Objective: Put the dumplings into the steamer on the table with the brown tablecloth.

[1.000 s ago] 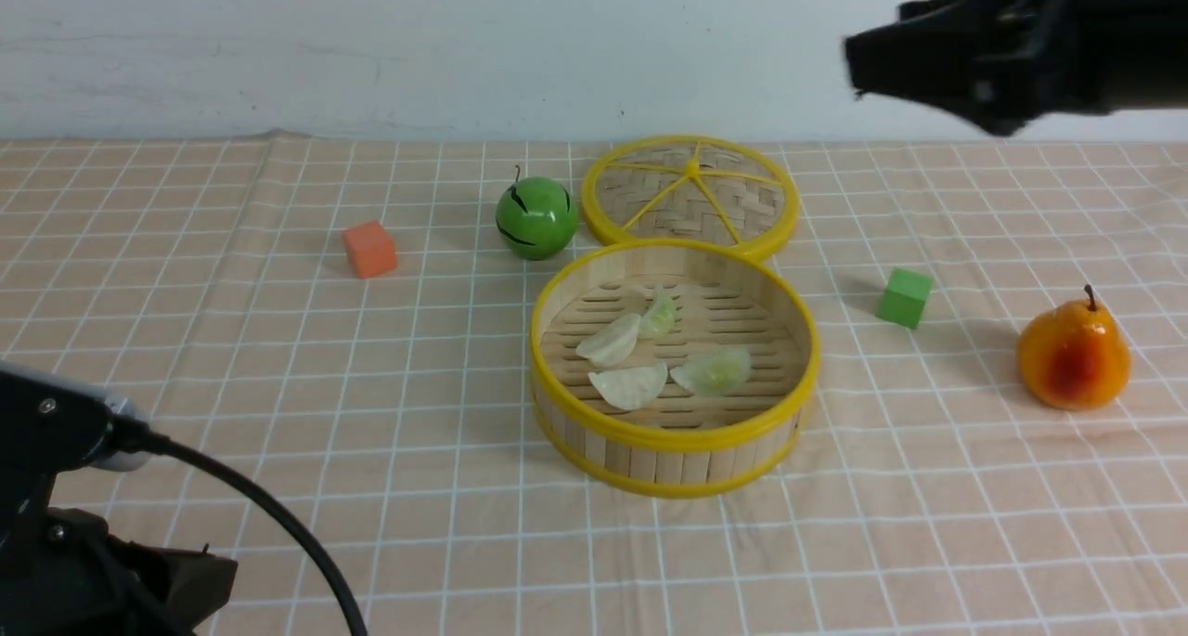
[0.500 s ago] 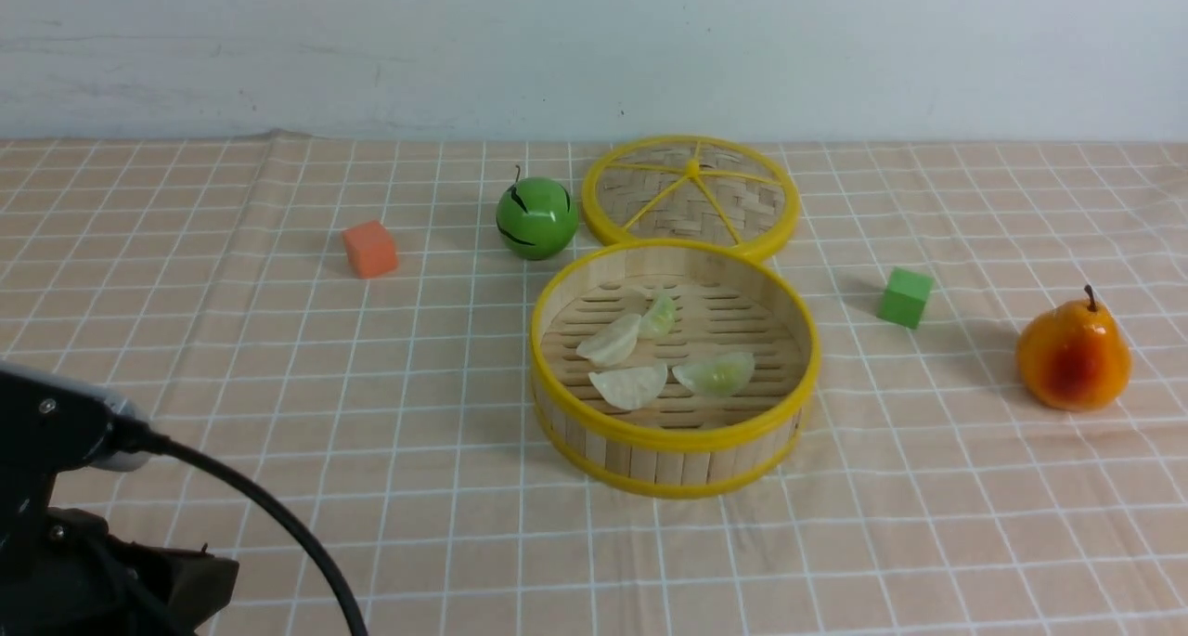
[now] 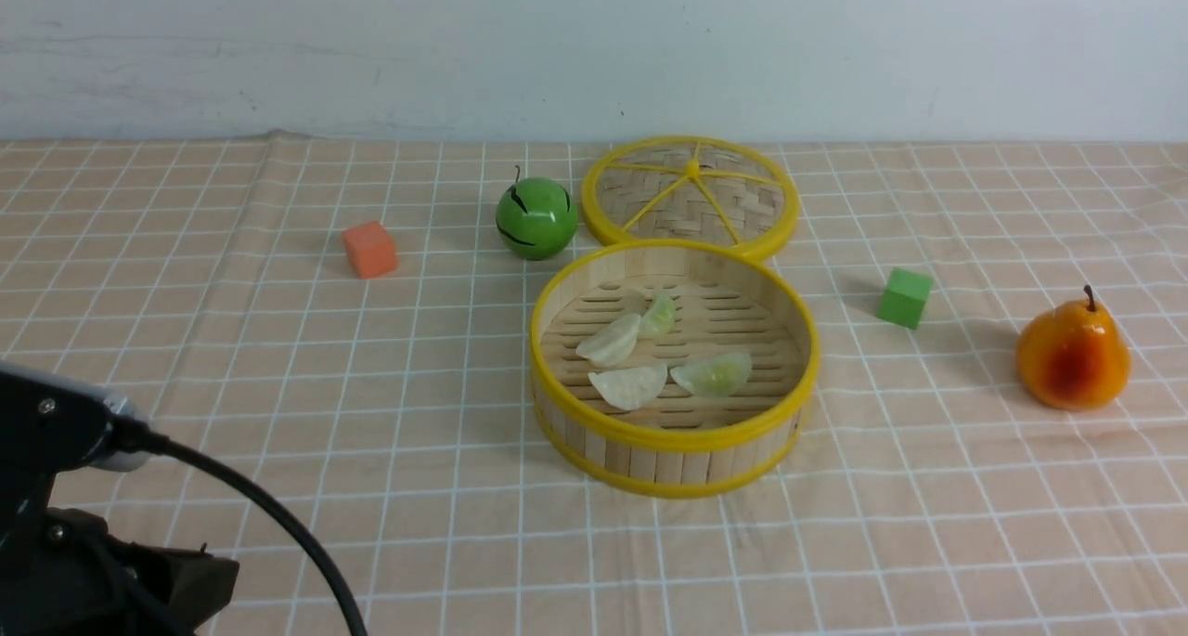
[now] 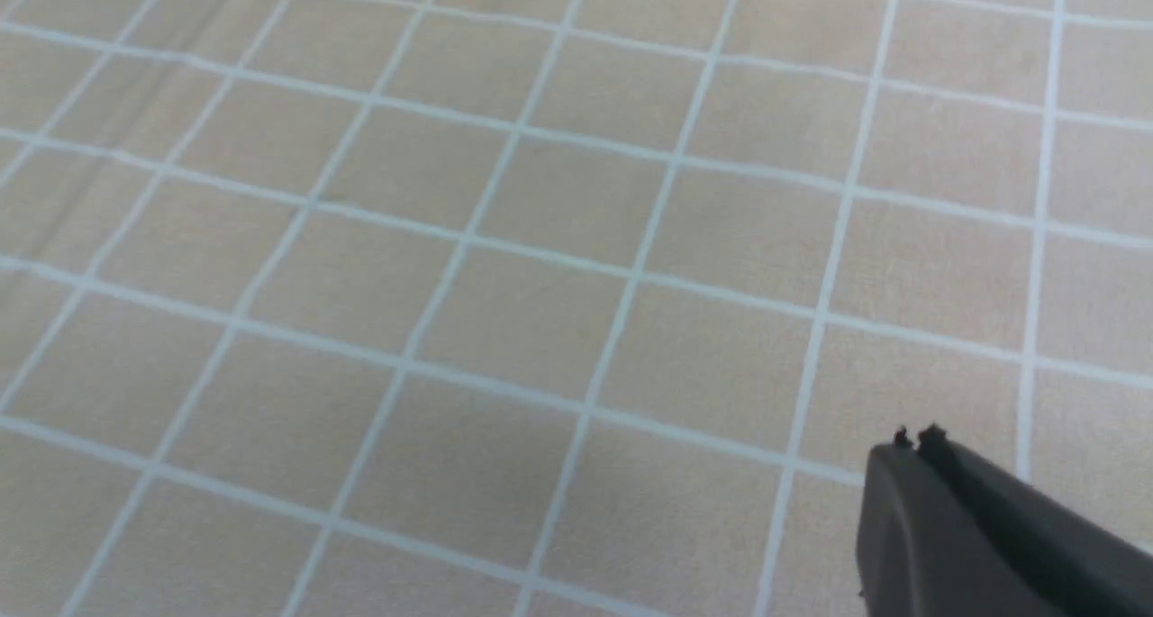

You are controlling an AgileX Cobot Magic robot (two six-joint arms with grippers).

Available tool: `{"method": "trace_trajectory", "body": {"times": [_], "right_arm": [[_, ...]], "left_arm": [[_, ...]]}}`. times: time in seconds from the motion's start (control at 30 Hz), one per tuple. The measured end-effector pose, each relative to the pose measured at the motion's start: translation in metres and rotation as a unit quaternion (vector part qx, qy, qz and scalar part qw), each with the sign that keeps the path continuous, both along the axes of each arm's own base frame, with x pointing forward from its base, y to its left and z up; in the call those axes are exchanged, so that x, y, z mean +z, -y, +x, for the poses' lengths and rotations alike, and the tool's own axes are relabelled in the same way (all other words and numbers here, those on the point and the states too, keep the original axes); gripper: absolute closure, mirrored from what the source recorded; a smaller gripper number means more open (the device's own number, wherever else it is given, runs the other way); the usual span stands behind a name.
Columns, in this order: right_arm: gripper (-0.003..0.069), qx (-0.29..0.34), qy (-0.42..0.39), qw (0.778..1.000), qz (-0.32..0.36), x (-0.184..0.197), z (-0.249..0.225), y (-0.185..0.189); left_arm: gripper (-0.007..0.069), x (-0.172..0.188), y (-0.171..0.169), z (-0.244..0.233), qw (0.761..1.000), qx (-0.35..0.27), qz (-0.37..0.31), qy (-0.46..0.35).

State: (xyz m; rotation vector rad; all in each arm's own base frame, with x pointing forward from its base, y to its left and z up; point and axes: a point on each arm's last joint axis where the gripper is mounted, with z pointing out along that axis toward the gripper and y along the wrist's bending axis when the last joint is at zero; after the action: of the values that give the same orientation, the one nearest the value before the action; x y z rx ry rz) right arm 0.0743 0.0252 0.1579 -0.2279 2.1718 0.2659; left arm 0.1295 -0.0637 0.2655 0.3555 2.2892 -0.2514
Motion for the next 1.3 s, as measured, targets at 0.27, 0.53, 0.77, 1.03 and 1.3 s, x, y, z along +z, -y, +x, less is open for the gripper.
{"method": "trace_trajectory", "body": {"times": [0.27, 0.53, 0.77, 1.03, 1.3], "right_arm": [[0.0664, -0.062, 0.104, 0.993, -0.010, 0.013, 0.005, 0.011], [0.0659, -0.065, 0.259, 0.963, -0.015, 0.034, -0.015, 0.014], [0.0656, -0.102, 0.176, 0.976, -0.076, 0.016, -0.021, 0.019], [0.0650, -0.161, 0.153, 0.973, -0.068, 0.016, -0.022, 0.028], [0.0645, -0.132, 0.155, 0.978, -0.050, 0.016, -0.022, 0.024]], "left_arm": [[0.0536, 0.000, 0.000, 0.000, 1.000, 0.000, 0.000, 0.000], [0.0533, 0.000, 0.000, 0.000, 1.000, 0.000, 0.001, -0.002], [0.0523, -0.001, 0.000, 0.000, 1.000, 0.000, 0.002, -0.003], [0.0515, -0.002, 0.000, 0.000, 1.000, 0.000, 0.003, -0.005], [0.0508, -0.002, 0.000, 0.000, 1.000, 0.000, 0.003, -0.005]]}}
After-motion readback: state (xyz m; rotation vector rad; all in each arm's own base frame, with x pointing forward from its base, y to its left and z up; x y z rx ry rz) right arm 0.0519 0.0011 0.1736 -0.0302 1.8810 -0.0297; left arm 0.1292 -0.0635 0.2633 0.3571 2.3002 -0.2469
